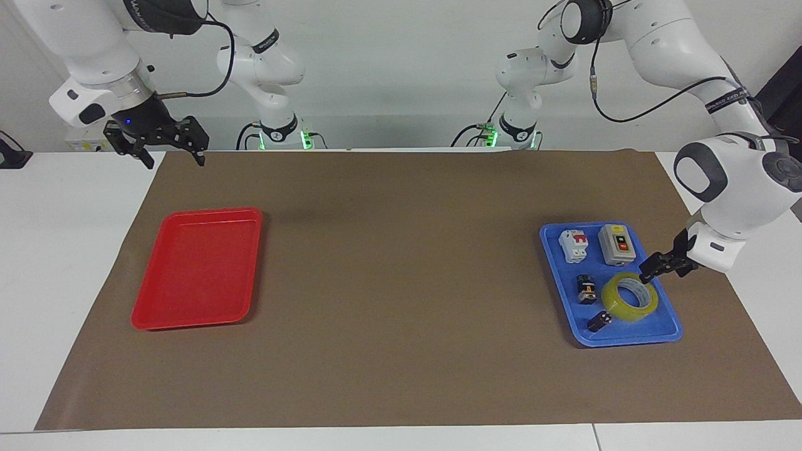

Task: Place and move tape with both arms
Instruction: 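Reach the left gripper to the yellow tape roll and grasp it, then lift the yellow tape with the left gripper and carry it toward the table center, then release the tape on the table while the right gripper reaches toward it, then grasp the yellow tape with the right gripper while the left gripper withdraws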

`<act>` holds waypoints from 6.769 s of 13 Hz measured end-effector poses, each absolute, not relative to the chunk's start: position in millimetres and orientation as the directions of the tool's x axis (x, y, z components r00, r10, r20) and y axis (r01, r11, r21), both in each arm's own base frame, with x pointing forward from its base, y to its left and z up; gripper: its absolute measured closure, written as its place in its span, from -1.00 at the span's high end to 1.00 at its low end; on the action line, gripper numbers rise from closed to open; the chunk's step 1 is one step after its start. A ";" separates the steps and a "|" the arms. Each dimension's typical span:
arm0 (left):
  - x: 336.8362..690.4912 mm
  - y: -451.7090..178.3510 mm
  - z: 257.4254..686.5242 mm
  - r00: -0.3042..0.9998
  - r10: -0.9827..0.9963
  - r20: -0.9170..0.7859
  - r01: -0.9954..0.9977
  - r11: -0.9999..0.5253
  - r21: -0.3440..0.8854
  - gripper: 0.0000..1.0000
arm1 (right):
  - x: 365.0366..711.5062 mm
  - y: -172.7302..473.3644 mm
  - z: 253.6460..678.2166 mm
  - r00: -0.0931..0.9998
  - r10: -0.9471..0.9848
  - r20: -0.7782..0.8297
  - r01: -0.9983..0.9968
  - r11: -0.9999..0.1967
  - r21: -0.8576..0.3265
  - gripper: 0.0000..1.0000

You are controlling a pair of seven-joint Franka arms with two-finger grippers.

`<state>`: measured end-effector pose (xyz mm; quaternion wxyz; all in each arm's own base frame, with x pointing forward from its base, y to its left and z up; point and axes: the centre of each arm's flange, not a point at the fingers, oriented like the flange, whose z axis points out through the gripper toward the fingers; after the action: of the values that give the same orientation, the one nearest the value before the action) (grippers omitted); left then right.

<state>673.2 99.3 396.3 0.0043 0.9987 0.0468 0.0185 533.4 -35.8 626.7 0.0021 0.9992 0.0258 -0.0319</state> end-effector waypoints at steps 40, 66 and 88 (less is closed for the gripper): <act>525.0 -379.7 345.4 0.983 0.165 0.076 0.166 -0.986 0.003 -0.58 | 533.5 -35.5 626.7 0.997 0.052 -0.064 0.052 -0.999 0.000 1.00; 550.9 -185.9 503.3 0.997 0.070 0.036 0.071 -0.997 -0.023 1.00 | 567.0 234.2 520.9 0.992 0.113 0.060 0.116 -0.992 -0.047 1.00; 539.4 -31.8 627.7 0.995 -0.072 -0.071 -0.070 -0.997 0.043 1.00 | 547.0 348.0 317.1 0.994 0.101 -0.049 0.100 -0.995 -0.020 0.89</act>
<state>539.4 -31.8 627.7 0.0201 0.9985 -0.0356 -0.0361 547.0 348.0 317.1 -0.0088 0.9984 0.0504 -0.0249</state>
